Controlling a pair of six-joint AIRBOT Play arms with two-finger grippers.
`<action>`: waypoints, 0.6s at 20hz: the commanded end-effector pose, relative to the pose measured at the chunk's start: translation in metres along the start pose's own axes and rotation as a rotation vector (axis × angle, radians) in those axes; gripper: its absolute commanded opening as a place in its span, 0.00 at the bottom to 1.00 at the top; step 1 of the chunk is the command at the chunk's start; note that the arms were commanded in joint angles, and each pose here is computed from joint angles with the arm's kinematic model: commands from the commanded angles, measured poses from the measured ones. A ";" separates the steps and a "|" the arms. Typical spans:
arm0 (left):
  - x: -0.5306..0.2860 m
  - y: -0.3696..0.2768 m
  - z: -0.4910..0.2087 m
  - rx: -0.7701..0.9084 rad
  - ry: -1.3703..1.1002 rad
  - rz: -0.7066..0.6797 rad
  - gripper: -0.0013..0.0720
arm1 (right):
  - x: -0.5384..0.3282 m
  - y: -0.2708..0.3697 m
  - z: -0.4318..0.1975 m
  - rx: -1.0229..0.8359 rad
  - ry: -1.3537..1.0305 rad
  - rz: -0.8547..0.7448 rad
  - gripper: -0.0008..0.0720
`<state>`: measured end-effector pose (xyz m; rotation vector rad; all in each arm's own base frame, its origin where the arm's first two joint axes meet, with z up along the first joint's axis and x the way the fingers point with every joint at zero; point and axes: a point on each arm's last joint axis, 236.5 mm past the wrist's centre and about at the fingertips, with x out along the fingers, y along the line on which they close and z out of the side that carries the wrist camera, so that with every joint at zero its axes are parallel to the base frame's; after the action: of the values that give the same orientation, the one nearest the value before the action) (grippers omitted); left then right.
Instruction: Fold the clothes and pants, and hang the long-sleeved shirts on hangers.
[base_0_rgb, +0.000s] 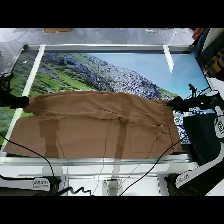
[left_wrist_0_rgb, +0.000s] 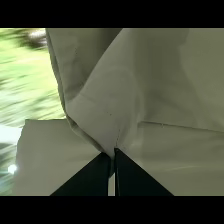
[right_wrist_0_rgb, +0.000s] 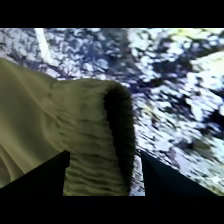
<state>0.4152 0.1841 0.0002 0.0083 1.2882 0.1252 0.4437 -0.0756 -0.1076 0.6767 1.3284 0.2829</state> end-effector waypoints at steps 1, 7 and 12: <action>0.003 -0.001 -0.001 -0.005 0.005 -0.007 0.03 | 0.016 0.004 -0.004 -0.067 0.043 -0.008 0.71; 0.004 0.002 0.008 -0.007 -0.029 0.004 0.03 | 0.023 0.019 0.046 -0.269 -0.144 -0.116 0.05; -0.019 0.006 0.070 0.026 -0.250 0.071 0.03 | -0.037 -0.007 0.081 -0.207 -0.326 -0.254 0.05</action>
<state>0.4457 0.1886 0.0153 0.0427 1.1732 0.1433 0.4999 -0.0925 -0.0955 0.3819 1.1217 0.2054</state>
